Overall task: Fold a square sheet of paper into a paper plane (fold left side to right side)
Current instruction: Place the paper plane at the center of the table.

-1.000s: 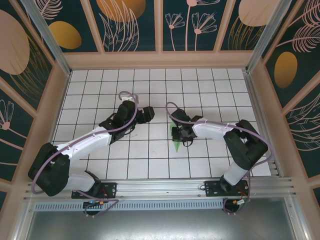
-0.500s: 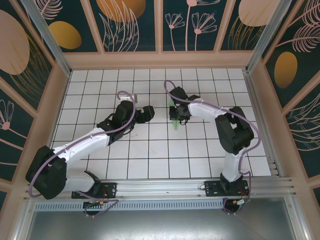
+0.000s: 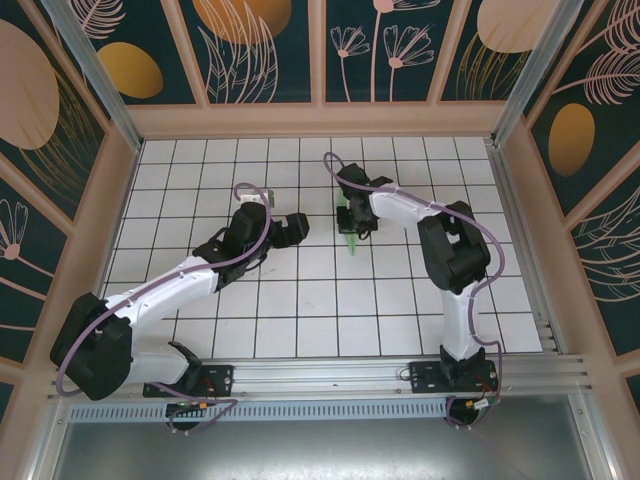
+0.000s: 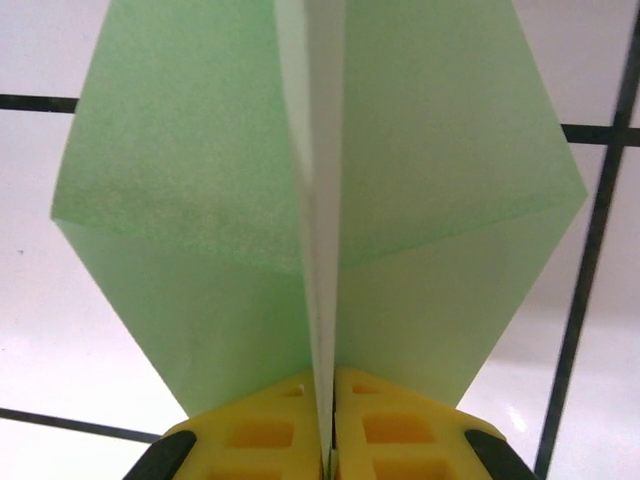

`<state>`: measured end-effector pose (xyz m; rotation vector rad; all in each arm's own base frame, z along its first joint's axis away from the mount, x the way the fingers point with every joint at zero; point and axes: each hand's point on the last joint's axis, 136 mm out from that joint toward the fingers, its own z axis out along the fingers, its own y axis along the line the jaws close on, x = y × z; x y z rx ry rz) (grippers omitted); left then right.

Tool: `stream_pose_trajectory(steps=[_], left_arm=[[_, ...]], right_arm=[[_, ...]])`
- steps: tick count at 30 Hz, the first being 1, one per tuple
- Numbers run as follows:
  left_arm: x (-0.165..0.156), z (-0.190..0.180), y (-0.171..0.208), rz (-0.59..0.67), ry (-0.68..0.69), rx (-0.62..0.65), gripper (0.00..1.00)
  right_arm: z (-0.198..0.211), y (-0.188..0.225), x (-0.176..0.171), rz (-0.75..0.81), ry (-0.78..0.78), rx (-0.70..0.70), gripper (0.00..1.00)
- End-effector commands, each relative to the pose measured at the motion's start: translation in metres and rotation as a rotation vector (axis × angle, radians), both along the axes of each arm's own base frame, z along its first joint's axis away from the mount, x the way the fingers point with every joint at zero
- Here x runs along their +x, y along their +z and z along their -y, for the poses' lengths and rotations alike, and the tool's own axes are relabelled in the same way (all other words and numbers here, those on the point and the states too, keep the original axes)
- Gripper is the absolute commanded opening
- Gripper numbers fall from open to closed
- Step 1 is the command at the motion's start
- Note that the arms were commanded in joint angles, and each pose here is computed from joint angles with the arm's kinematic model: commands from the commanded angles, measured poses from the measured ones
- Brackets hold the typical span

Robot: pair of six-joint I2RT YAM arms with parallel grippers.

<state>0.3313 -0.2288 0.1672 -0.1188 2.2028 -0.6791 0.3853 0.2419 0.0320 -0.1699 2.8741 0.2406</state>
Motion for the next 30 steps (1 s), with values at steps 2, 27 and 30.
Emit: stream_pose_trajectory(steps=[2, 27, 30], left_arm=[[-0.001, -0.006, -0.003, 0.002, 0.008, 0.028, 0.96], [0.001, 0.000, 0.001, 0.006, -0.012, 0.003, 0.98], [0.003, -0.001, 0.003, 0.008, -0.009, -0.009, 0.99]], right_arm=[[0.001, -0.009, -0.007, -0.062, 0.024, -0.028, 0.12], [0.010, 0.009, -0.007, -0.038, 0.005, -0.069, 0.29], [0.010, 0.016, -0.008, -0.029, 0.003, -0.063, 0.31]])
